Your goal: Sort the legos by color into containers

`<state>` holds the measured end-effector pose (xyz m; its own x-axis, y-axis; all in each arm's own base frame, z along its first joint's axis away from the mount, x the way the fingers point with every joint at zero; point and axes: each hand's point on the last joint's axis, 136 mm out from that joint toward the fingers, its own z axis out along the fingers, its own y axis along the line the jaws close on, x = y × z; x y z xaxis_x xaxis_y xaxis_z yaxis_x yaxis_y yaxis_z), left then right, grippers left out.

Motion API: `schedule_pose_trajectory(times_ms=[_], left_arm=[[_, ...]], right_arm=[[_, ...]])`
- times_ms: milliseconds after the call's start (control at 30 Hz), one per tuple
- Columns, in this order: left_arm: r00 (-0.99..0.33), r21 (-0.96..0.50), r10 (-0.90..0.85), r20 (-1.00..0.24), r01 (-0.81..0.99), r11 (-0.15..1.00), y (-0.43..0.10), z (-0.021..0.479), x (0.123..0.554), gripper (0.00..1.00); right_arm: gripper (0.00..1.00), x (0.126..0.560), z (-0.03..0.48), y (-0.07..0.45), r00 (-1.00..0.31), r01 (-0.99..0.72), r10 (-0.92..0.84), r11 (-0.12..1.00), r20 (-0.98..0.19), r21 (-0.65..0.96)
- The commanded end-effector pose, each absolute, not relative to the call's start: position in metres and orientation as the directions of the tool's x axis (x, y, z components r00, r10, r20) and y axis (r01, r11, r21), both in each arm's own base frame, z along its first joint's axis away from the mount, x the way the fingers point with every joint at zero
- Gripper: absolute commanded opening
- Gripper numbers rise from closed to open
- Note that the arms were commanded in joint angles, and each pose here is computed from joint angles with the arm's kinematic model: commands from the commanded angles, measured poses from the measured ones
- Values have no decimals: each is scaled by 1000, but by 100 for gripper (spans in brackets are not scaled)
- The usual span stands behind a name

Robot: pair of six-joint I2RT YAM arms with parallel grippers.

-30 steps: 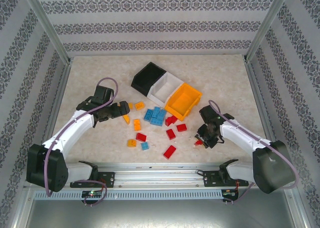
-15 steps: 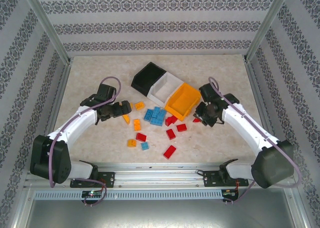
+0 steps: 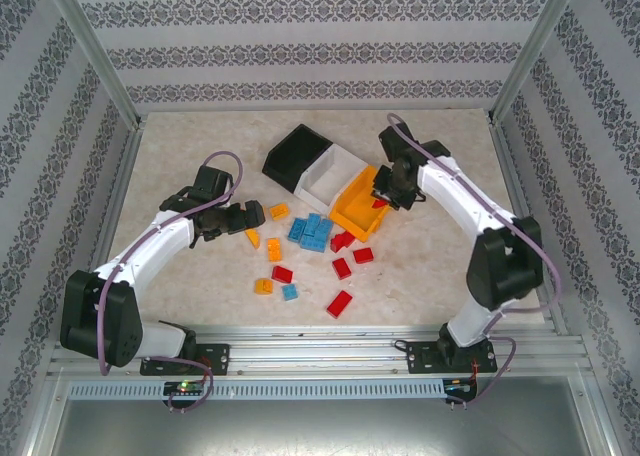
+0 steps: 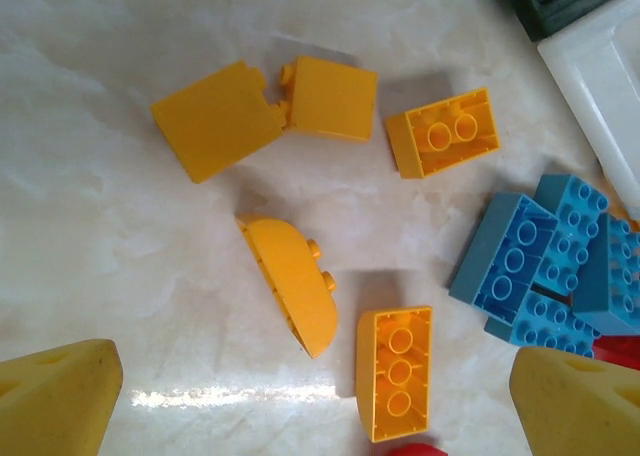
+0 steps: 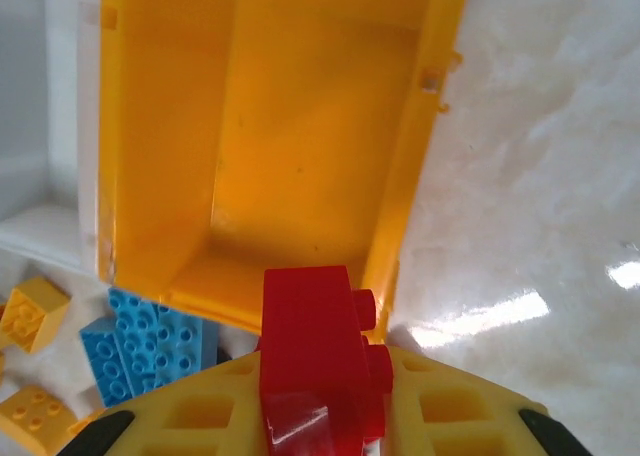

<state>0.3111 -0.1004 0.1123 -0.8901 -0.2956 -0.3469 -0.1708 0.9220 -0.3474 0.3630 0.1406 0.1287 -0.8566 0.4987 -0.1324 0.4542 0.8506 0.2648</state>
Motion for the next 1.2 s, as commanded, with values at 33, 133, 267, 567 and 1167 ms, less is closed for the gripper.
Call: schedule_pose_trajectory(times_ms=[33,133,267,567,1167], left_arm=[[-901,-346,-266,-343,-142,927,-101,123,298,100],[-900,-338,-269,-343,-149,929,-98,124,293,100],[-901,-336,-275,-336,-158,928,-96,123,288,100],[-896,-341,-300,-327,-185,922,-95,124,287,100],[-877,-394,-360,-318,-223,892,-102,122,297,100]], right_arm=[[25,379,115,146,-895,401,434,885,-107,235],[25,389,102,144,-904,391,416,899,-103,197],[26,397,84,138,-908,395,412,903,-80,169],[35,410,62,104,-917,386,393,918,-71,92],[64,389,143,109,-923,285,324,938,-209,198]])
